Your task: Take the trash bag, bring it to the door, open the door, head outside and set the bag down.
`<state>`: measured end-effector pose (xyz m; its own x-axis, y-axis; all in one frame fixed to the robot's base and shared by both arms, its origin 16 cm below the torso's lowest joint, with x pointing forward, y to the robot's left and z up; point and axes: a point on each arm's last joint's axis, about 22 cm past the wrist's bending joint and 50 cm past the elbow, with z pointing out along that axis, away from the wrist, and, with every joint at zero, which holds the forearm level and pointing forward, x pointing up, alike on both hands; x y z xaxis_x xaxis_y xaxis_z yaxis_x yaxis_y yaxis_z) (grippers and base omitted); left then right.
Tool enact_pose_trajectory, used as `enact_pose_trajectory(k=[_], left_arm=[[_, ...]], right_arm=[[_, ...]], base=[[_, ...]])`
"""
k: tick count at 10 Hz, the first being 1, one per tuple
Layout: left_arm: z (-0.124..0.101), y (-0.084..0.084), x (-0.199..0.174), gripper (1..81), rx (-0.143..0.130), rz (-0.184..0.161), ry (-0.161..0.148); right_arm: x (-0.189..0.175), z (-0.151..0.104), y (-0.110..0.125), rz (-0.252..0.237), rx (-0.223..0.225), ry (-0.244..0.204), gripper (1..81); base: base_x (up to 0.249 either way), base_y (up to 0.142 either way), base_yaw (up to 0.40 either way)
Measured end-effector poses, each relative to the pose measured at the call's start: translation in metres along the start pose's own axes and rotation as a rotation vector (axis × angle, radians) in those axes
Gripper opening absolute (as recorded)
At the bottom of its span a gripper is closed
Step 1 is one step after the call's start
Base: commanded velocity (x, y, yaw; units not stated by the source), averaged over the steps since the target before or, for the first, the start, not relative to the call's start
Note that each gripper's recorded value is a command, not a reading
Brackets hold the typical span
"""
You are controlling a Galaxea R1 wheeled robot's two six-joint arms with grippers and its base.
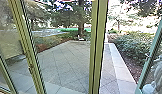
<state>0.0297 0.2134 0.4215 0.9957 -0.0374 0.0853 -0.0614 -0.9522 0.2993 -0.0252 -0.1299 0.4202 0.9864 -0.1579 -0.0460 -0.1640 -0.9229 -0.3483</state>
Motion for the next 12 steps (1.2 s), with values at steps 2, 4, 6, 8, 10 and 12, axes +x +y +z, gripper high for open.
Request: enact_pose_trajectory(k=[2,4,6,8,10,12], left_arm=[[0.000,0.000,0.000,1.0,0.000,0.000,0.000],[0.000,0.002,-0.005,1.0,-0.002,-0.002,-0.006],[0.000,0.001,0.007,1.0,-0.001,0.002,0.005],[0.000,0.001,0.007,1.0,-0.001,0.003,0.008],[0.000,0.001,0.003,1.0,-0.002,0.001,0.001],[0.000,0.001,0.006,1.0,-0.001,0.002,0.005]], right_arm=[[0.000,0.000,0.000,0.000,0.000,0.000,81.1],[0.000,0.000,0.000,-0.002,0.000,0.000,81.1],[0.000,0.000,0.001,-0.002,-0.001,-0.001,81.1],[-0.002,0.000,0.000,0.003,-0.001,-0.002,81.1],[-0.002,0.000,0.000,0.003,-0.001,-0.002,81.1],[-0.002,0.000,0.000,0.004,-0.001,-0.002,81.1]], base=[[0.000,0.000,-0.169],[0.000,0.000,-0.199],[0.000,0.000,-0.205],[0.000,0.000,-0.205],[0.000,0.000,-0.216],[0.000,0.000,-0.198]])
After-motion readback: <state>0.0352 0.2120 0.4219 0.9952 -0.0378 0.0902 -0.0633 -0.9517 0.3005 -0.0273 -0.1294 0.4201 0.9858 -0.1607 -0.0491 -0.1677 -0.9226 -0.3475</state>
